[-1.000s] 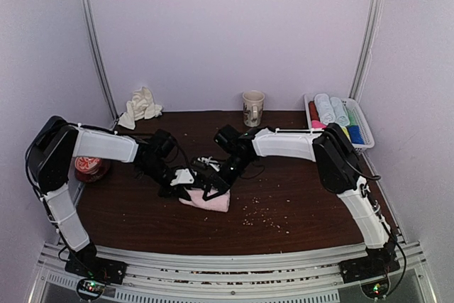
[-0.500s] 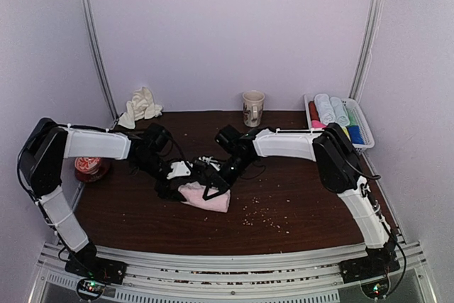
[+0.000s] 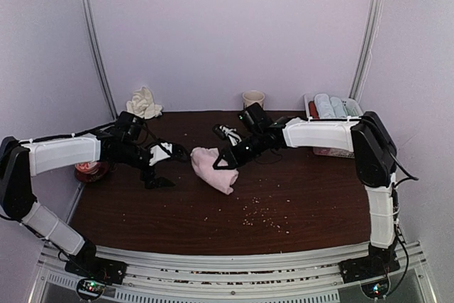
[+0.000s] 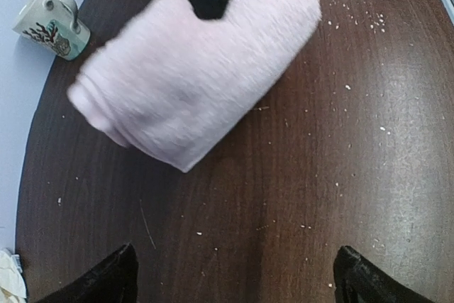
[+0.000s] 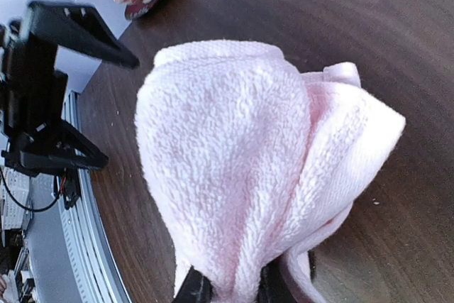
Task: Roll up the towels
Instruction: Pick up the towel from the center of the board, then adjust the towel at the center of the board.
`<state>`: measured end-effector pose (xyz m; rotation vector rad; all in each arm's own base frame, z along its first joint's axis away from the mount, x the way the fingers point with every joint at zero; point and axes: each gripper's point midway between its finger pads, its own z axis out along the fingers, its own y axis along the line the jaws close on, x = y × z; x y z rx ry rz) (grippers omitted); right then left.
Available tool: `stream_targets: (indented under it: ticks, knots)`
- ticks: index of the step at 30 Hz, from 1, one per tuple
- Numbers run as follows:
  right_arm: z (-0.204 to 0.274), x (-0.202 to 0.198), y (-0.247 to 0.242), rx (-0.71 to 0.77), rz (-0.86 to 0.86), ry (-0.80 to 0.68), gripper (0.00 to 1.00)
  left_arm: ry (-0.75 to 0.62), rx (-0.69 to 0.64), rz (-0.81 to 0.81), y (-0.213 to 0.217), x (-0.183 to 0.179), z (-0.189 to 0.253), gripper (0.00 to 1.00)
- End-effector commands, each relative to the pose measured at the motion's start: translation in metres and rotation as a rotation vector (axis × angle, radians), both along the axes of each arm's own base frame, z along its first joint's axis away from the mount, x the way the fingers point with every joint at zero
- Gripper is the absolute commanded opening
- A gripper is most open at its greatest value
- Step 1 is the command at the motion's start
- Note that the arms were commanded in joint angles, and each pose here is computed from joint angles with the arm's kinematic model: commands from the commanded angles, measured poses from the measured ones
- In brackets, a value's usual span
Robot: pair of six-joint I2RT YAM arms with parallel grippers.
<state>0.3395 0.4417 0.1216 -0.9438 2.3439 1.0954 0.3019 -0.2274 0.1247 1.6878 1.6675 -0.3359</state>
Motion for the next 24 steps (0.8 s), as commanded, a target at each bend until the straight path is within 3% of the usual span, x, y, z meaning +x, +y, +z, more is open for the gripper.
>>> stream_targets:
  ticks: [1,9,14,19,24]
  knots:
    - [0.032,0.029,-0.007,0.049,-0.122,-0.096,0.00,0.010,-0.023,0.037,0.004,-0.002,-0.005,0.98]
    - [0.009,0.018,0.000,0.000,-0.091,-0.077,0.00,0.006,-0.025,0.035,0.004,-0.002,-0.006,0.98]
    - [0.024,0.022,-0.003,0.035,-0.118,-0.097,0.00,-0.019,-0.053,0.021,0.001,-0.005,0.001,0.97]
    - [0.041,0.047,-0.047,0.013,-0.226,-0.134,0.00,-0.043,-0.030,0.083,0.008,0.005,-0.002,0.95]
    - [0.067,0.068,-0.111,-0.107,-0.376,-0.254,0.00,-0.066,-0.013,0.140,0.015,0.012,-0.008,0.95]
